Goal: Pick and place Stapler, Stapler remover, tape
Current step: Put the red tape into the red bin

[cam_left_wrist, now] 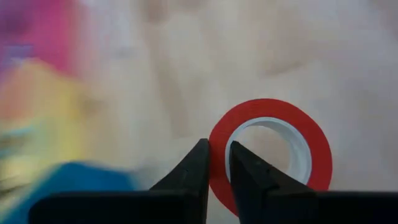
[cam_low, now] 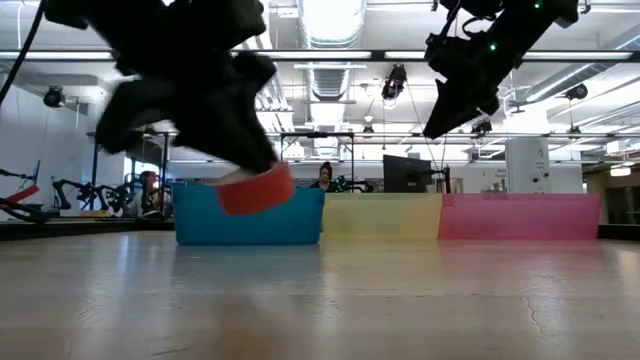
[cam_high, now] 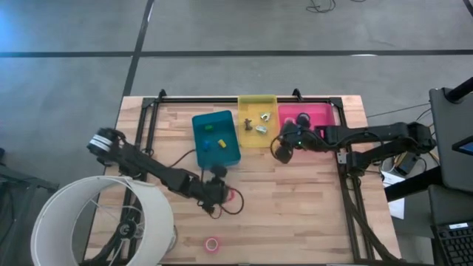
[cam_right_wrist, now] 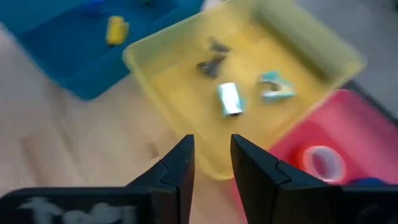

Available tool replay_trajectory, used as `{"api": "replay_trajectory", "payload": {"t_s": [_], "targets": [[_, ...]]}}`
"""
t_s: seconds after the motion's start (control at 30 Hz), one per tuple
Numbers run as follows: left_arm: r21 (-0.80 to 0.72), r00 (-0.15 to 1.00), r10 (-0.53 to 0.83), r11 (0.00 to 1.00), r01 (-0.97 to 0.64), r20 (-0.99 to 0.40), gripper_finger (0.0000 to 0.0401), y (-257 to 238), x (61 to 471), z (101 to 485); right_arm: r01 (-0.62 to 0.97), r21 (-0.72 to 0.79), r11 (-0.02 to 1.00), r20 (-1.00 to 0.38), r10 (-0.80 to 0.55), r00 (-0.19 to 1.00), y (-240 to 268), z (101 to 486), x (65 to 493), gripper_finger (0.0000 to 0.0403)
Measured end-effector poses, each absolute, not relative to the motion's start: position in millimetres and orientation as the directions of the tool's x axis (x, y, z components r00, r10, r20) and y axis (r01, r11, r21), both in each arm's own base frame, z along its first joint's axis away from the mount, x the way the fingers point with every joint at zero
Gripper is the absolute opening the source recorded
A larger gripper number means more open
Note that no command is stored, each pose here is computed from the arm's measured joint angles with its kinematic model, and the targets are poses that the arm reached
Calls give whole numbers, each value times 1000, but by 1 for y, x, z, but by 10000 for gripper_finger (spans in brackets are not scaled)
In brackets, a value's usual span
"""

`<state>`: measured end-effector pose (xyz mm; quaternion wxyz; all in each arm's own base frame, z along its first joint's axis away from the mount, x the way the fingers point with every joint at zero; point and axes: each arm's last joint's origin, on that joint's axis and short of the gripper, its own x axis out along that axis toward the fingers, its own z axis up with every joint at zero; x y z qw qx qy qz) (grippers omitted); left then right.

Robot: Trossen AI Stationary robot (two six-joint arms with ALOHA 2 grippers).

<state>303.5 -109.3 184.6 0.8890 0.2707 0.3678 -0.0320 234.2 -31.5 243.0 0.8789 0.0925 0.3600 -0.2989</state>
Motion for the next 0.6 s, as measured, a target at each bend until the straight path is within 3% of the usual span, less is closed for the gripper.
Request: {"api": "replay_trajectory", "payload": {"t_s": [0.1, 0.2, 0.4, 0.6], "targets": [[607, 751, 353, 791, 81, -559, 48, -99, 305, 195, 546, -6, 838, -676, -406, 615, -25, 236, 237, 94], [664, 753, 508, 737, -129, -418, 50, -90, 310, 208, 471, 29, 882, -634, -348, 690, -18, 233, 241, 95], [602, 785, 522, 759, -249, -334, 52, -79, 320, 218, 264, 131, 956, -524, -160, 836, -3, 226, 248, 115], [575, 784, 549, 754, -317, -288, 52, -66, 327, 223, 299, 254, 920, -466, -154, 871, -2, 222, 248, 136]]}}
